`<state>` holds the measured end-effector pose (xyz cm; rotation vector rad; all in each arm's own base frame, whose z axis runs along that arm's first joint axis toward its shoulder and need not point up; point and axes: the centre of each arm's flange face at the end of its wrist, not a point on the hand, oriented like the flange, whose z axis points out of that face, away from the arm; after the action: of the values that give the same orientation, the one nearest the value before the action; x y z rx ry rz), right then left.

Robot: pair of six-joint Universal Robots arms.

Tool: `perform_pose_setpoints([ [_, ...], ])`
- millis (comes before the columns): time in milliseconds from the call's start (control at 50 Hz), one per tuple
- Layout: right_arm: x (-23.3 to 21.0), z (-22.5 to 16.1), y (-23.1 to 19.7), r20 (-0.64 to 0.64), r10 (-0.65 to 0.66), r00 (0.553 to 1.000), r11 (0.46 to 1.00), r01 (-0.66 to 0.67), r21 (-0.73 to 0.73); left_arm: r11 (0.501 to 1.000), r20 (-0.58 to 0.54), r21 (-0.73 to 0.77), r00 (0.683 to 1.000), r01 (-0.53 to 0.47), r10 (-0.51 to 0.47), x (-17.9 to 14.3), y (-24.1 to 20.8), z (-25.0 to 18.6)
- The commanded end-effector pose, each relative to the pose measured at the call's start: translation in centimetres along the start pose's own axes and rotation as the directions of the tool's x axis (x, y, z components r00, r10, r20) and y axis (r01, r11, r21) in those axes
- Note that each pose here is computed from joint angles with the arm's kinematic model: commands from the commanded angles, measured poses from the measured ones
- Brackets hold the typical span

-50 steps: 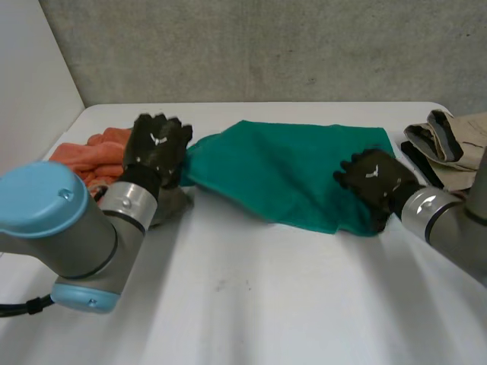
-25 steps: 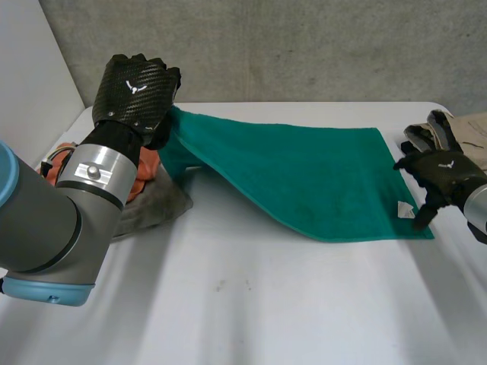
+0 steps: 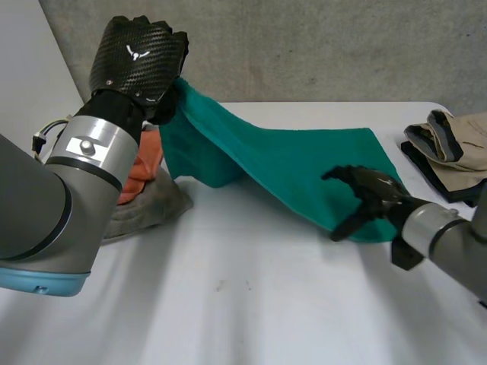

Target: Fold the laundry.

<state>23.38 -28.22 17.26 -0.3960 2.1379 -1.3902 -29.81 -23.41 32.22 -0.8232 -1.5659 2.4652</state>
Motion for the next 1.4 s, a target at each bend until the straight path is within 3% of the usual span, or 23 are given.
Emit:
perform_pose_setpoints([
  [20, -4.6, 0.8, 0.2, 0.034, 0.016, 0.999, 0.993, -0.019, 0.119, 0.999, -0.016, 0.029, 1.0, 0.021, -0.021, 0.6, -1.2, 0.1],
  [120, -5.6, 3.1, 1.2, -0.039, -0.006, 0.999, 0.978, 0.014, 0.207, 0.999, -0.013, 0.037, 1.0, 0.028, -0.027, 0.4, -1.7, 0.1],
  [320, -2.9, 5.6, 2.4, -0.171, -0.079, 0.982, 0.978, 0.11, 0.178, 0.998, 0.01, 0.046, 0.999, 0.043, -0.044, -0.6, -2.5, -0.3],
  [440, 7.2, 5.1, -1.1, -0.412, -0.168, 0.895, 0.955, 0.252, 0.157, 0.999, 0.082, 0.014, 0.996, 0.029, -0.03, -3.3, -1.3, 0.1],
  [480, 9.0, 4.6, -1.8, -0.441, -0.202, 0.874, 0.949, 0.286, 0.133, 1.0, 0.099, 0.001, 0.995, 0.024, -0.024, -4.0, -0.7, 0.2],
  [520, 11.0, 4.3, -1.9, -0.444, -0.264, 0.856, 0.943, 0.327, 0.069, 1.0, 0.112, -0.023, 0.994, 0.021, -0.019, -4.5, 0.0, 0.2],
  [600, 12.1, 4.0, -2.1, -0.364, -0.334, 0.87, 0.934, 0.358, 0.001, 0.998, 0.111, -0.055, 0.993, 0.037, -0.03, -4.5, 0.9, -0.2],
  [740, 12.5, 3.9, -1.8, -0.338, -0.336, 0.879, 0.94, 0.336, -0.059, 0.995, 0.102, -0.088, 0.994, 0.045, -0.036, -4.2, 1.9, -0.7],
  [880, 11.7, 1.4, -5.0, -0.353, -0.422, 0.835, 0.902, 0.427, -0.069, 0.988, 0.083, -0.151, 0.996, 0.04, -0.028, -3.8, 3.3, -1.6],
  [960, 10.6, -1.5, -7.5, -0.332, -0.554, 0.764, 0.831, 0.535, -0.154, 0.97, 0.073, -0.241, 0.997, 0.035, -0.017, -4.1, 4.4, -2.6],
  [1040, 8.5, -5.3, -9.5, -0.265, -0.729, 0.631, 0.685, 0.672, -0.281, 0.934, 0.045, -0.356, 0.999, 0.017, -0.001, -4.4, 4.9, -4.1],
  [1060, 7.5, -6.9, -10.3, -0.231, -0.787, 0.571, 0.616, 0.719, -0.321, 0.912, 0.022, -0.41, 1.0, 0.001, 0.009, -4.5, 5.0, -4.8],
  [1120, 5.9, -8.8, -10.8, -0.179, -0.842, 0.508, 0.537, 0.765, -0.356, 0.853, -0.059, -0.519, 0.998, -0.062, 0.037, -4.0, 5.5, -6.4],
  [1200, 4.9, -10.0, -10.7, -0.141, -0.859, 0.493, 0.506, 0.772, -0.385, 0.773, -0.193, -0.61, 0.979, -0.173, 0.068, -3.1, 6.1, -8.3],
  [1320, 5.9, -8.7, -8.0, -0.055, -0.847, 0.529, 0.498, 0.751, -0.433, 0.715, -0.297, -0.639, 0.948, -0.284, 0.111, -2.3, 8.3, -8.4],
  [1360, 6.8, -7.8, -7.1, -0.015, -0.848, 0.53, 0.476, 0.748, -0.464, 0.688, -0.325, -0.654, 0.938, -0.315, 0.121, -1.7, 10.6, -7.6],
  [1400, 7.1, -6.2, -6.5, 0.03, -0.864, 0.503, 0.427, 0.763, -0.485, 0.681, -0.339, -0.651, 0.931, -0.335, 0.134, -1.4, 11.9, -6.6],
])
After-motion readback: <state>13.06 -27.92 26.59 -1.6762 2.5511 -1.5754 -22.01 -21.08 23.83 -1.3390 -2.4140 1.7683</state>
